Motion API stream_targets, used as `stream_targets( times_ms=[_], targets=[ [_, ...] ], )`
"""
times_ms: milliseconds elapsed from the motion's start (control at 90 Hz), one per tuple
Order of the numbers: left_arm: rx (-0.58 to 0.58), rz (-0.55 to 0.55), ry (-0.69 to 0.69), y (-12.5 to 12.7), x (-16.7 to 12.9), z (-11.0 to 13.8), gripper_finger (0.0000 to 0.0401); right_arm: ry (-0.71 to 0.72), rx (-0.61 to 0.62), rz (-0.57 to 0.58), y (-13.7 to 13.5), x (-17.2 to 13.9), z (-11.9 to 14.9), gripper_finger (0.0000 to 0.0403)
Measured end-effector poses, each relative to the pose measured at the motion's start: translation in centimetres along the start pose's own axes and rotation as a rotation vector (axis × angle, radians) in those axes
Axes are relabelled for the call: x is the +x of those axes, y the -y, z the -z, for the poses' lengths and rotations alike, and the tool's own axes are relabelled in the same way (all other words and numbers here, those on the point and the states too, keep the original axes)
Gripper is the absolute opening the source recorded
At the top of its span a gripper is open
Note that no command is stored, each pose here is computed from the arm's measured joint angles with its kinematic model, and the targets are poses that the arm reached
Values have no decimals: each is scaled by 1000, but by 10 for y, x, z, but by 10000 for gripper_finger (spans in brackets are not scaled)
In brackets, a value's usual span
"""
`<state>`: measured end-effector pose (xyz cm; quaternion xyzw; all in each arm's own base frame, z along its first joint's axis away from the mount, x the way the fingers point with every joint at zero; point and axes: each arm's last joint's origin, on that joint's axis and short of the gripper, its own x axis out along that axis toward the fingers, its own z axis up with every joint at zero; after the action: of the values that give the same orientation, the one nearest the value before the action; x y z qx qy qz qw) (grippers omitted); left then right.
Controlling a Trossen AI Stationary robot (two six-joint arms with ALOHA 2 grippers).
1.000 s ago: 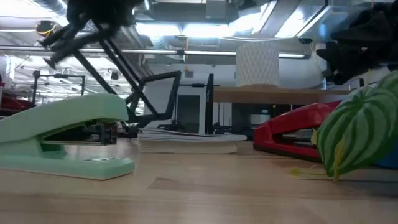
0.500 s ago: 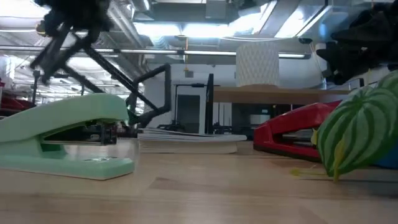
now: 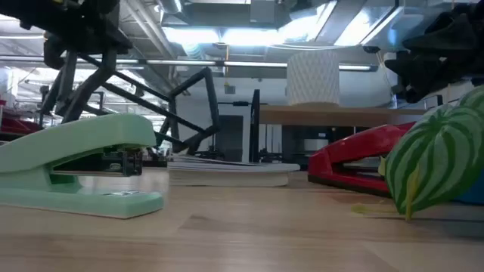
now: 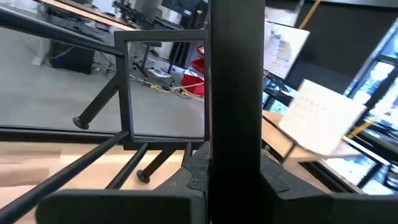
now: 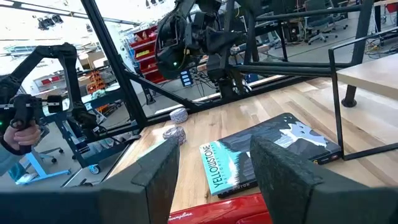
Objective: Stock shelves
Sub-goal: Adjust the black bookshelf
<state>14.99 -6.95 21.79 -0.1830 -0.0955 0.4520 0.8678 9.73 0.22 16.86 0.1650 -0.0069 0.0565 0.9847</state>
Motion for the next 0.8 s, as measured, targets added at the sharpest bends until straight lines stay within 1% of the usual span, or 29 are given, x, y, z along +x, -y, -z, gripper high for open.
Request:
stream_targets(
  times_ms=[189,378,467,511,589,633,800],
  targets=[
    [39,67,-28,6,-12,6,37,0,0,0,0,0,0,182],
    [64,77,-31,5,-14,5,37,0,0,0,0,0,0,182],
    [87,80,-27,-1,-14,9,37,0,0,0,0,0,0,182],
    [75,80,-27,-7,-13,13,37,0,0,0,0,0,0,182],
    [12,79,-29,-19,-13,20,37,0,0,0,0,0,0,182],
    [-3,75,-33,-25,-12,25,37,0,0,0,0,0,0,182],
    [-51,65,-30,-34,-10,33,37,-1,0,0,0,0,0,182]
  ],
)
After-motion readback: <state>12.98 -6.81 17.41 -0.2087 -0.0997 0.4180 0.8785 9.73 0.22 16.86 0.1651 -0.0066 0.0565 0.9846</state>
